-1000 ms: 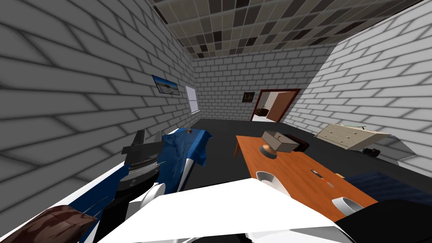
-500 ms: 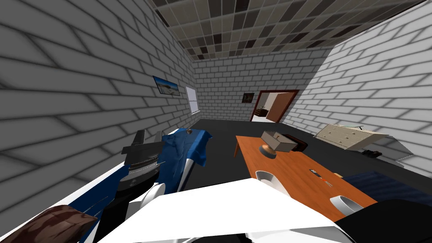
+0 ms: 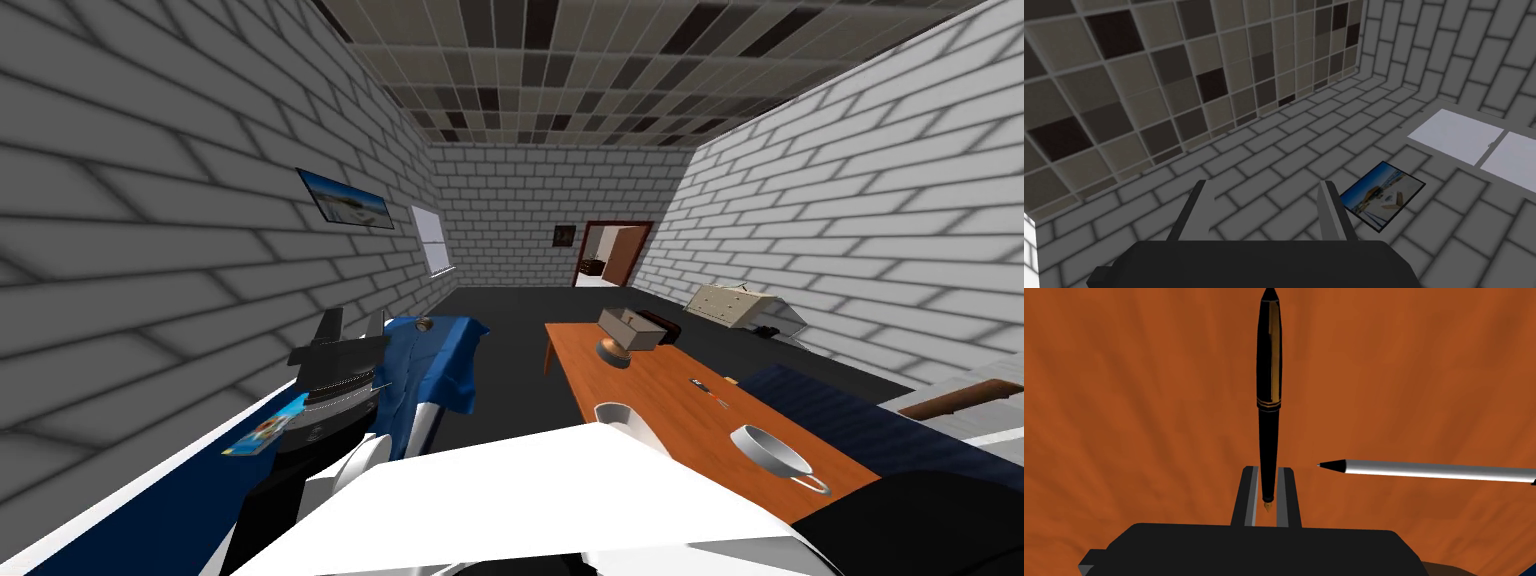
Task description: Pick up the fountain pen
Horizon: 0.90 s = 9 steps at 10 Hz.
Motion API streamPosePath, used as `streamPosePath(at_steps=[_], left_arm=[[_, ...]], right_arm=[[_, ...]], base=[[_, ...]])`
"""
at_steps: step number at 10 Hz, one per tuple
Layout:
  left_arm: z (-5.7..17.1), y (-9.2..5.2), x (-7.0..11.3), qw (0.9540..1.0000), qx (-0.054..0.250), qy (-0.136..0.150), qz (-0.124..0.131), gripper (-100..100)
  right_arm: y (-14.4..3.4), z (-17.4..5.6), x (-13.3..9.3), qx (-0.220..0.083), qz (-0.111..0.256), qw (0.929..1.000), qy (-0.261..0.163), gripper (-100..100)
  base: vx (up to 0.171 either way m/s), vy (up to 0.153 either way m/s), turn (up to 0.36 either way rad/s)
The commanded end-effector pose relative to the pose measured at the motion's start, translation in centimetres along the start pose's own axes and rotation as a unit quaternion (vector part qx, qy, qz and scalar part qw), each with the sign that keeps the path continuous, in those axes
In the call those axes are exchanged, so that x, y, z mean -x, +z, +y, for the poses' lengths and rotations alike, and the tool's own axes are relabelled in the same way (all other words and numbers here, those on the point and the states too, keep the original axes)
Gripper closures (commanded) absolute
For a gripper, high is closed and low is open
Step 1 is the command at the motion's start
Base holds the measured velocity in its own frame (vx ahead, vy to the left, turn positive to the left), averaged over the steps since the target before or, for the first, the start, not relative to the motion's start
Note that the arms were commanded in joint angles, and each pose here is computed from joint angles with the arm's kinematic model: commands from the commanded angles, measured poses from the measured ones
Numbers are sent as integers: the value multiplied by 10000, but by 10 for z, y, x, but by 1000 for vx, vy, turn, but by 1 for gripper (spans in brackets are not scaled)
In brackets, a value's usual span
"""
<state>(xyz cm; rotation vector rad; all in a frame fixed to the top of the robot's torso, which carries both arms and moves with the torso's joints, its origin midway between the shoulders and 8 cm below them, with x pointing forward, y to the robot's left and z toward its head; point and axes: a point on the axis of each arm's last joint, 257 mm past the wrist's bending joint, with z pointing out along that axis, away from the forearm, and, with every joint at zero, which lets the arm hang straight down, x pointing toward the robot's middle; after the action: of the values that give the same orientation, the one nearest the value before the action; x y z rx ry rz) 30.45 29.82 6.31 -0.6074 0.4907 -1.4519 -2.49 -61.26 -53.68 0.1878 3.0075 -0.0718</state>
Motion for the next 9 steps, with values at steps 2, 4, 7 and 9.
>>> streamPosePath(at_steps=[2,4,7,9], left_arm=[[0,0,0,10000,-1,-1,0,0],[0,0,0,10000,0,0,0,0],[0,0,0,10000,-1,-1,0,0],[0,0,0,10000,-2,-2,1,0]], right_arm=[[-3,4,7,63,-31,9995,-317,100],[-8,7,12,112,-48,9974,-705,100],[-16,9,20,157,-80,9913,-1302,100],[-16,9,19,160,-70,9918,-1263,100]], base=[[140,-13,-190],[164,-5,-399],[208,7,-378],[98,28,-64]])
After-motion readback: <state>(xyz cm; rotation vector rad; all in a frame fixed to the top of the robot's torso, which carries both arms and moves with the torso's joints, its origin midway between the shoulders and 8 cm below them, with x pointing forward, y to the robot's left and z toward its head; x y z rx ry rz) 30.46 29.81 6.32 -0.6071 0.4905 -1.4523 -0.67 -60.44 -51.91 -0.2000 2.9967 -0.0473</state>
